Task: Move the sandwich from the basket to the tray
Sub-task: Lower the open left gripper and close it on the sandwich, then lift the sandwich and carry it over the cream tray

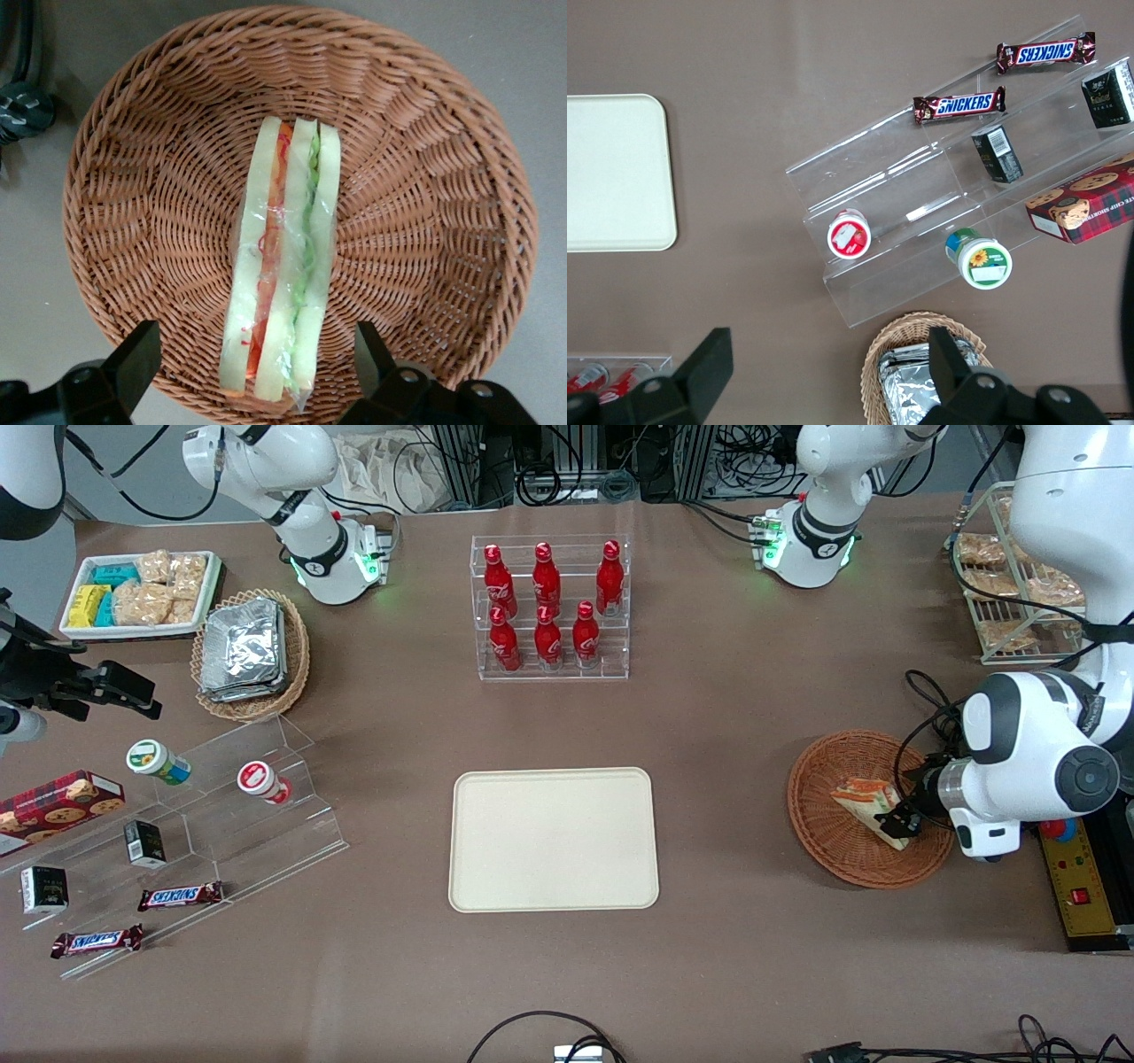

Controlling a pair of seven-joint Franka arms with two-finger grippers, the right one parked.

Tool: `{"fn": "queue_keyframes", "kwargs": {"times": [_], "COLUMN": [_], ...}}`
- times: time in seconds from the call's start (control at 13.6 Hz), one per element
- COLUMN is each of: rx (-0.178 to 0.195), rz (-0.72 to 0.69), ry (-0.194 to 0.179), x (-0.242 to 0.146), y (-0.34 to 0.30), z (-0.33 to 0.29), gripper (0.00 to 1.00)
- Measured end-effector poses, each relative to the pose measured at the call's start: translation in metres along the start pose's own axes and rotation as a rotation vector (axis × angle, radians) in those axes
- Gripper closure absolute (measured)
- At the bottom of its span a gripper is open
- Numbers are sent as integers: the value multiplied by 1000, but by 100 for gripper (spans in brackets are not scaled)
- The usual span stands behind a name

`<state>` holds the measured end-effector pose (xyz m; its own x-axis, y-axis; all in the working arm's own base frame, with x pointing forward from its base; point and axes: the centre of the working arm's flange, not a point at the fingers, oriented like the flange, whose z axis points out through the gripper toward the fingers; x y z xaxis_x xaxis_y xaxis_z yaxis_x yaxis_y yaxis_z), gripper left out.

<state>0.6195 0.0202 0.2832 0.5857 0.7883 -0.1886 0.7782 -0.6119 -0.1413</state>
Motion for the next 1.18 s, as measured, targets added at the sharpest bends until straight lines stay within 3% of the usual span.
{"fn": "queue_keyframes", "kwargs": {"times": [0.59,0.81,0.88,1.18], "rx": [31,35,35,27], "rz": [-2,-2,-2,0], "ry": [-36,-45,-48,-42], "x": [-1,1,1,3], "y": [-4,-4,-3,-2], "z": [33,44,47,44], "gripper": [2,7,13,56]}}
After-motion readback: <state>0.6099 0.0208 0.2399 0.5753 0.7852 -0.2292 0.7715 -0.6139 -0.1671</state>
